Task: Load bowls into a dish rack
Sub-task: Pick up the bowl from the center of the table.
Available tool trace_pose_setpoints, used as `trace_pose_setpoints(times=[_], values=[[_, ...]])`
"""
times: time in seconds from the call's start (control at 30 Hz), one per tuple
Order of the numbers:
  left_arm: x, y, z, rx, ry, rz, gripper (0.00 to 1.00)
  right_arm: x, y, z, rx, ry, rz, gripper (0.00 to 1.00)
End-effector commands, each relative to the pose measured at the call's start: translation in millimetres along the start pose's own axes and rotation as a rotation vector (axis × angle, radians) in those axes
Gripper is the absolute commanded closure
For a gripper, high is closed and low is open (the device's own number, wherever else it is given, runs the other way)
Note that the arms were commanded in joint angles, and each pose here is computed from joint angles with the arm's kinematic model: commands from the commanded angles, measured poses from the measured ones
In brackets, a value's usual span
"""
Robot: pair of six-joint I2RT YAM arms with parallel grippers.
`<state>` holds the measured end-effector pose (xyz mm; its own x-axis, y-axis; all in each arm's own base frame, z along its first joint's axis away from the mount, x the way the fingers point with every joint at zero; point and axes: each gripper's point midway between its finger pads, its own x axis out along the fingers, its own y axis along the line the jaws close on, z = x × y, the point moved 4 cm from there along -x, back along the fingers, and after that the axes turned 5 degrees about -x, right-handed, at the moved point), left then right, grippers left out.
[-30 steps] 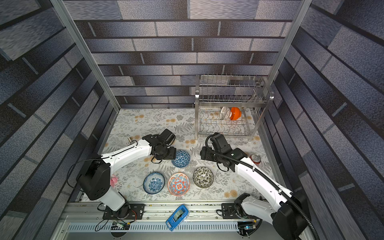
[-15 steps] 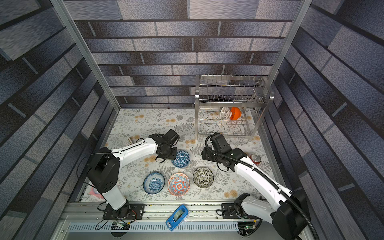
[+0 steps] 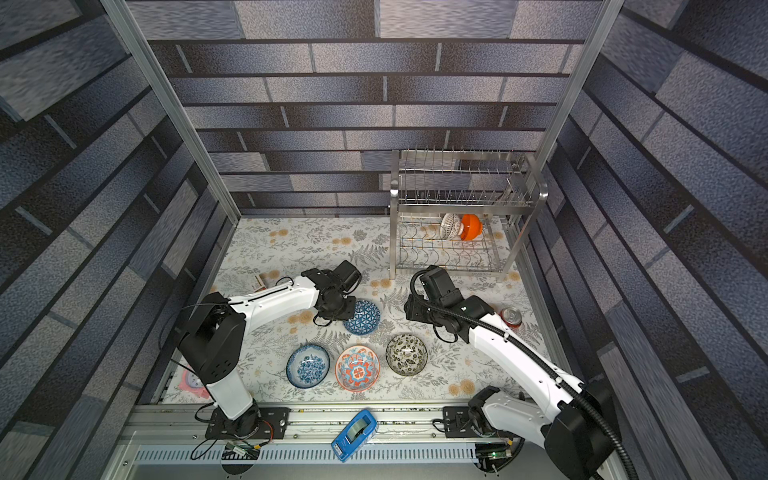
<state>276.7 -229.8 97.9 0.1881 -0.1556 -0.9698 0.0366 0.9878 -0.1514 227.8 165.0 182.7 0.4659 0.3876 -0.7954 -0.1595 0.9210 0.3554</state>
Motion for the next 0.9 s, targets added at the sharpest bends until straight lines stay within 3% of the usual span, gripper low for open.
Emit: trace_pose_setpoints(times=[0.0,0.17,0.87], values=[[-1.1,-3.3,2.7,-0.009,-0.001,0.008,0.86,-1.7,-0.2,-2.8,-0.002,0.003,-0.004,0.39],[-4.7,-5.1,2.8,-0.018,-0.007,-0.003,1.0,-1.5,-0.3,-2.9,0.0,0.005,-0.005,0.4],[-48.1,-19.9,6.2,-0.054,-0.085,-0.139,1.0,5.7,18.3,0.8,0.012,0.023,0.106,0.41]])
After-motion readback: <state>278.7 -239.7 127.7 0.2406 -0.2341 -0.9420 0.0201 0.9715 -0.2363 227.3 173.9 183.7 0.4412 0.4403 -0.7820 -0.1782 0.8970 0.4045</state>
